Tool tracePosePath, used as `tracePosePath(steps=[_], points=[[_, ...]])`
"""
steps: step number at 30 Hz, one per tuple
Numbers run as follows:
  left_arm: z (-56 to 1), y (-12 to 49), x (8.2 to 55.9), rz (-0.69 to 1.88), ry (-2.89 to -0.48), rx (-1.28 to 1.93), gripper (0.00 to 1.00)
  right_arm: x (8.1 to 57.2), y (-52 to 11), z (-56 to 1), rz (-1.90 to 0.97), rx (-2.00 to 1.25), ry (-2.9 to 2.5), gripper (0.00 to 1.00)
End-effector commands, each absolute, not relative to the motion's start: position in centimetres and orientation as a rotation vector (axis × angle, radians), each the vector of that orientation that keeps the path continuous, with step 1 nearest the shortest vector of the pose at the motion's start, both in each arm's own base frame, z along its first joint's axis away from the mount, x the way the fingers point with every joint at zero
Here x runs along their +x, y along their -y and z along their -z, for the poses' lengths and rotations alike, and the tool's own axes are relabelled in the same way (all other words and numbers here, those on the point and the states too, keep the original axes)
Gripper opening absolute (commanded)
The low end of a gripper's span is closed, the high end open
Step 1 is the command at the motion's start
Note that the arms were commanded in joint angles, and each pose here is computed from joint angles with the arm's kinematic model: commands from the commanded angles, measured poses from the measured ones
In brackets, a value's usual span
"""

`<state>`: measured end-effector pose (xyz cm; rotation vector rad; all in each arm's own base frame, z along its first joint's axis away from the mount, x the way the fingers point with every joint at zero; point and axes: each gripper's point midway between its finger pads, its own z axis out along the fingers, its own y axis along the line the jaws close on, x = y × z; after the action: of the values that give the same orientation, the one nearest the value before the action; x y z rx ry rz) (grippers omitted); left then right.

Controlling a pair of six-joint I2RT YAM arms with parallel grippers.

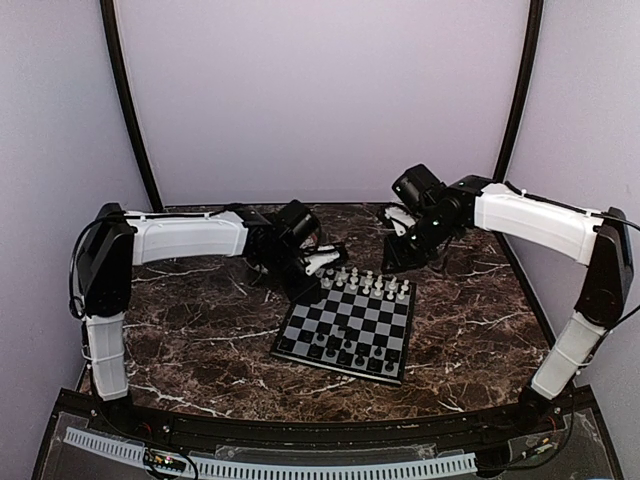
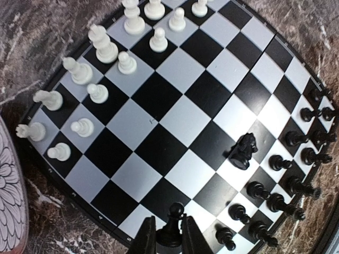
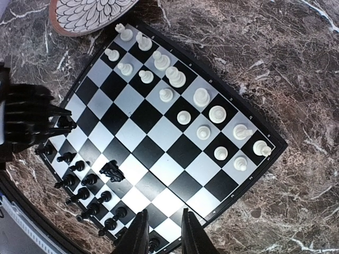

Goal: Set up the chess pieces on the board
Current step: Pick up the pawn from the chessboard, then pass from the left arm to the right

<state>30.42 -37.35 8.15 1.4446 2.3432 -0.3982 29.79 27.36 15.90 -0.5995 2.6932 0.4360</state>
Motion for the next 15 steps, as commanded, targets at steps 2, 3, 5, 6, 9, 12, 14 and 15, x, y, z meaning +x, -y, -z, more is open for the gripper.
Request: tracePosePath(steps=[2,3,5,6,9,12,14,15], points=[[-15.6,38.3,30.7,0.587,-2.209,1.331,0.16,31.4,-30.1,-18.4,-0.677,-0.531,-2.621,0.23],[-16.0,38.5,30.5,0.618,-2.199,1.329,0.16,31.4,-30.6,-18.6,-0.722,-0.536,-2.619,0.24],[-17.0,38.9,30.3,0.665,-2.179,1.319,0.16,31.3,-32.0,-19.2,-0.828,-0.553,-2.597,0.25],[-17.7,39.2,30.3,0.682,-2.156,1.309,0.16,31.2,-32.7,-19.5,-0.885,-0.560,-2.584,0.26],[-19.0,39.7,29.8,0.758,-2.120,1.278,0.16,31.1,-34.7,-20.4,-1.059,-0.585,-2.538,0.29],[-19.7,40.1,29.8,0.792,-2.101,1.253,0.16,31.6,-35.8,-20.7,-1.131,-0.596,-2.525,0.32],[-20.2,40.3,29.9,0.811,-2.093,1.234,0.17,31.9,-36.5,-20.9,-1.201,-0.604,-2.510,0.34],[-20.4,40.3,29.8,0.821,-2.088,1.231,0.17,31.8,-36.9,-21.0,-1.251,-0.616,-2.506,0.35]])
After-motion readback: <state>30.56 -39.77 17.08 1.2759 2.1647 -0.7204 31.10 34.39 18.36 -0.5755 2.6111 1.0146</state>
